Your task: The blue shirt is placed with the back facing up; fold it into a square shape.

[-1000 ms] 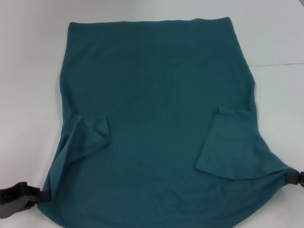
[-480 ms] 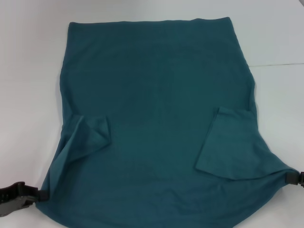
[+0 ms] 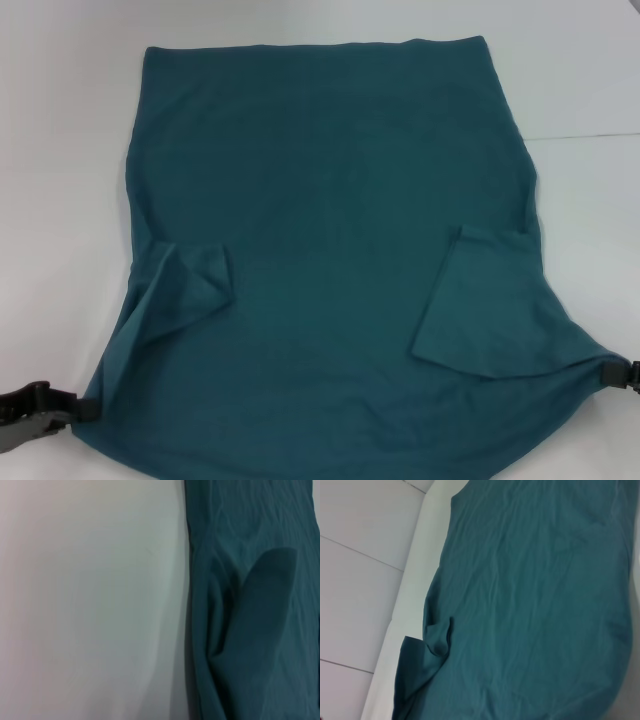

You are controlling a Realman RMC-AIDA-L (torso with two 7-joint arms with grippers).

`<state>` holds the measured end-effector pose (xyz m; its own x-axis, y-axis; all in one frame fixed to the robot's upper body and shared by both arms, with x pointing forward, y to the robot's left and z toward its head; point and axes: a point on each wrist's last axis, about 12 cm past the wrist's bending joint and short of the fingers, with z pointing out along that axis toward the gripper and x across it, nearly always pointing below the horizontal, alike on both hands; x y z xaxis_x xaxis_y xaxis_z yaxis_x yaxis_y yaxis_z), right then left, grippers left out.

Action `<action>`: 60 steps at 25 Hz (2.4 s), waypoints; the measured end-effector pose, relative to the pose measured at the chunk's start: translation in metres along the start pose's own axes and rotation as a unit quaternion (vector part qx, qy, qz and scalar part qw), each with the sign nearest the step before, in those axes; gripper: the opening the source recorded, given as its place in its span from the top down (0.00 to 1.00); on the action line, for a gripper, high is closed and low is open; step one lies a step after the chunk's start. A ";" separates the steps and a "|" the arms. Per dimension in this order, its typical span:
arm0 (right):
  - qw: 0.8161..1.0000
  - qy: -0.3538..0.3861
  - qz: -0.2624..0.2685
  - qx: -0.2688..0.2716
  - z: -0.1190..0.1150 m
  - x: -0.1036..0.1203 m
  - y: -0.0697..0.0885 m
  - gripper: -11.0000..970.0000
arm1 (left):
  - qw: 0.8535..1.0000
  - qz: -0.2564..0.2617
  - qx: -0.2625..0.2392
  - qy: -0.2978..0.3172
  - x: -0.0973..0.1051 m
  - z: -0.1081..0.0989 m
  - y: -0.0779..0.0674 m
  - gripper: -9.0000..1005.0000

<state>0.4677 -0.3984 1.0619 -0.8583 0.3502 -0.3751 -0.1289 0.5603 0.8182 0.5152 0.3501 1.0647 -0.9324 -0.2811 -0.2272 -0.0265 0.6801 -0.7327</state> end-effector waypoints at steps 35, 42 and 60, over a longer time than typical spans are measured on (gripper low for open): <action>0.999 -0.029 0.006 0.013 -0.022 0.014 -0.010 0.96 | 0.998 -0.015 0.041 -0.039 0.015 -0.030 0.013 0.93; 1.000 -0.023 0.003 0.012 -0.017 0.012 -0.009 0.96 | 0.998 -0.028 0.037 -0.035 0.016 -0.031 0.015 0.91; 1.000 -0.022 0.000 0.010 -0.013 0.006 -0.007 0.96 | 0.999 -0.032 0.016 -0.012 0.008 -0.010 0.010 0.56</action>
<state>0.4568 -0.4100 1.0600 -0.8351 0.3830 -0.3948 -0.1186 0.5755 0.8092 0.5040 0.3618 1.0620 -0.9201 -0.3399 -0.1948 -0.0736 0.6384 -0.7662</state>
